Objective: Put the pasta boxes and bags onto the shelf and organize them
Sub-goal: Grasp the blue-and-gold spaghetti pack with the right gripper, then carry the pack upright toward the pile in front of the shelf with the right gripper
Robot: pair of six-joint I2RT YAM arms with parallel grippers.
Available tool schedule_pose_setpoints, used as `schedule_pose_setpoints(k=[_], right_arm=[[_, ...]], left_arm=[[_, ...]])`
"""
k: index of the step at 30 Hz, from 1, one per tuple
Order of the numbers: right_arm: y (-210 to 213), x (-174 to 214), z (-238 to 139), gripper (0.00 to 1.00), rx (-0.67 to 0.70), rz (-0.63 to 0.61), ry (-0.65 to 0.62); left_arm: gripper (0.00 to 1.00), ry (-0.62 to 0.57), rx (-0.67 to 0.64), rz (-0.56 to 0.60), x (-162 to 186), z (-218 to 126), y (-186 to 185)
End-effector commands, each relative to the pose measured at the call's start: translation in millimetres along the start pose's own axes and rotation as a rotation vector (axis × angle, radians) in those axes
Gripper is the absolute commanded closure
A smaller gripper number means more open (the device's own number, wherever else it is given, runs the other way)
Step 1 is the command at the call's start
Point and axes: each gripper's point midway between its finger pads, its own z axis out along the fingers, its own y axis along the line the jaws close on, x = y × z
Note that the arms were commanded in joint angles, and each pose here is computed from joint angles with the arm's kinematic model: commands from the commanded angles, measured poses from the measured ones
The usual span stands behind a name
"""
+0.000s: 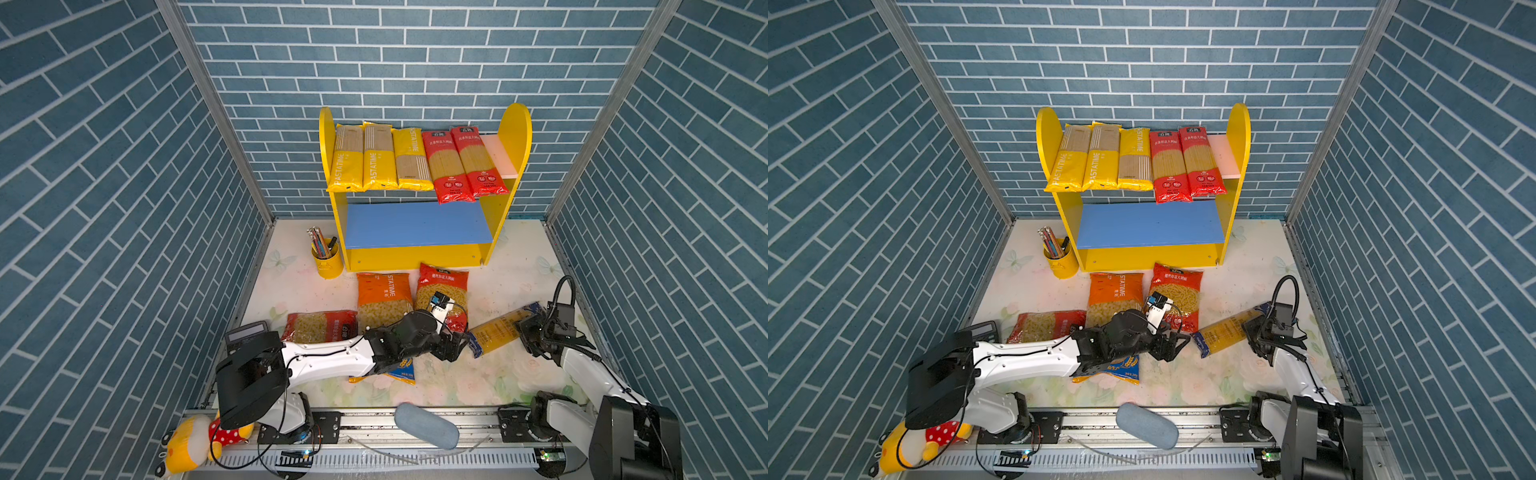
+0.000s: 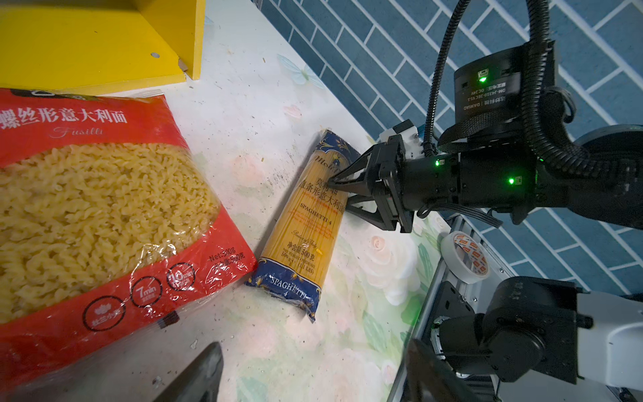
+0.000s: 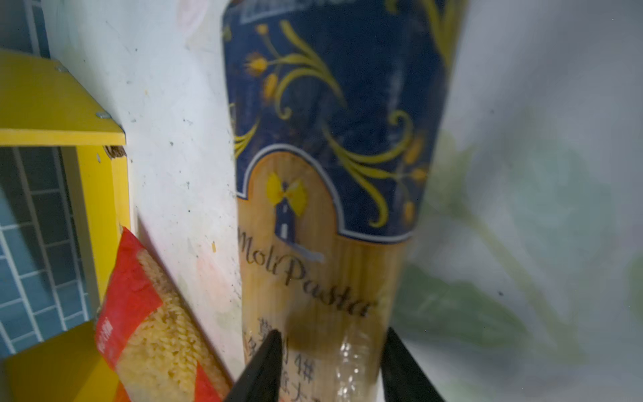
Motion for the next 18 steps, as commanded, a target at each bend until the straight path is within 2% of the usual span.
schedule_pose_setpoints(k=[1,3,5,11,14,18], right_arm=[[3.4,3.0,5.9,0.73,-0.044,-0.033,0.004],[0.7,4.1,6.6,0.86,-0.039,-0.045,0.004],[2.2,3.6,4.2,0.90,-0.045,-0.059,-0.002],[24.8,-8.3,-21.7,0.95,-0.083,-0.147,-0.065],[47.9,-15.8,-44.3,1.00,-0.122,-0.217,-0.100],[88.8,-15.5,-77.6,1.00,-0.210,-0.344,-0.111]], left_arm=[[0.17,-0.010,-0.025,-0.012,0.8,-5.1,9.2],[0.17,-0.003,-0.034,-0.019,4.5,-4.8,13.0],[0.17,0.002,-0.039,-0.023,6.5,-4.9,15.2],[0.17,0.017,-0.048,-0.028,8.9,-3.8,17.7],[0.17,0.012,-0.051,-0.040,3.2,-6.0,19.9],[0.17,-0.002,-0.061,-0.058,-12.8,-16.3,22.0]])
